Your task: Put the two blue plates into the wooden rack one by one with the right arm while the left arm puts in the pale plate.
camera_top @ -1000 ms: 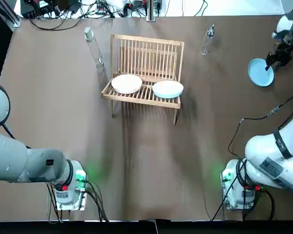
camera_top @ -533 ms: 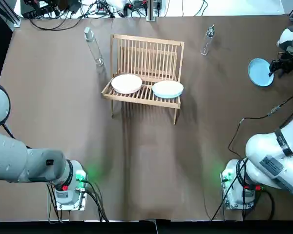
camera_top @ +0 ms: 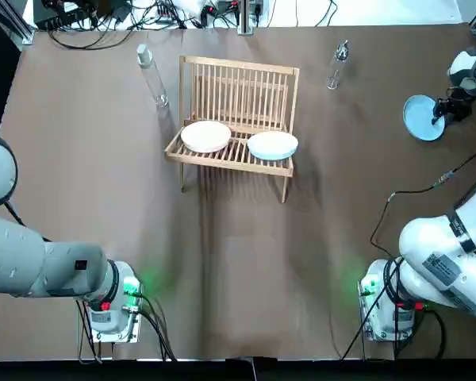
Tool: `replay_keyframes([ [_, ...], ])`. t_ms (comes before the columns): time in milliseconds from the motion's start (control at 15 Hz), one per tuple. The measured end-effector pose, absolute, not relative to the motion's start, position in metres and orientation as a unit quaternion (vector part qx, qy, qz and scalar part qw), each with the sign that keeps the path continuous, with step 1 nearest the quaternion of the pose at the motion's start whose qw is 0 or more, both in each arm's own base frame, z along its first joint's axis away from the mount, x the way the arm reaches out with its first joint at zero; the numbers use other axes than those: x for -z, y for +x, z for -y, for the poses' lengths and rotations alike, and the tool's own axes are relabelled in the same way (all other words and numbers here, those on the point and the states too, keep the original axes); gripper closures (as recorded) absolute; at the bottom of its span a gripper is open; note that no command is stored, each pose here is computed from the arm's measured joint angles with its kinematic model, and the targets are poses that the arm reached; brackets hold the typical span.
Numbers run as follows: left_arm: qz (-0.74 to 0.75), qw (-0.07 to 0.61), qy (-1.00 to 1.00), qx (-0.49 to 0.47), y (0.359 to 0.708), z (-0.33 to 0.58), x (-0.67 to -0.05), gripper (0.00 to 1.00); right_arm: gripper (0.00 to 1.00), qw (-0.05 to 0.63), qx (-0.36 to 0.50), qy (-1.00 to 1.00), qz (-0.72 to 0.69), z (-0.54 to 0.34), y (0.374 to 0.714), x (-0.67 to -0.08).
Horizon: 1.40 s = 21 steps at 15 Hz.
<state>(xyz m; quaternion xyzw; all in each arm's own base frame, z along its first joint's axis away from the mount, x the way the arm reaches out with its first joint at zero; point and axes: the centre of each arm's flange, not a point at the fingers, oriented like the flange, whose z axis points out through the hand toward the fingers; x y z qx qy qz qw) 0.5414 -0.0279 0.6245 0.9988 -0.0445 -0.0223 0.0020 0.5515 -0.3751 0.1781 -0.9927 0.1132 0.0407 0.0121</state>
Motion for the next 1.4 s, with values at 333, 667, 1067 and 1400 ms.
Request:
replay_keyframes([
  [333, 0.045, 0.002, 0.999, 0.025, 0.542, 0.029, -0.622, 0.00, 0.92, 0.013, -0.036, -0.992, -0.121, 0.383, 0.550, -0.181],
  [667, 0.045, 0.002, 0.999, 0.025, 0.542, 0.029, -0.621, 0.00, 0.96, 0.042, -0.086, -0.992, -0.085, 0.345, 0.564, -0.183],
  [1067, 0.045, 0.002, 0.999, 0.026, 0.543, 0.029, -0.620, 0.00, 0.97, 0.144, -0.267, -0.951, -0.054, 0.272, 0.556, -0.227],
  [1400, 0.042, 0.002, 0.999, 0.027, 0.544, 0.025, -0.620, 0.00, 0.97, 0.136, -0.424, -0.894, -0.047, 0.182, 0.552, -0.318],
])
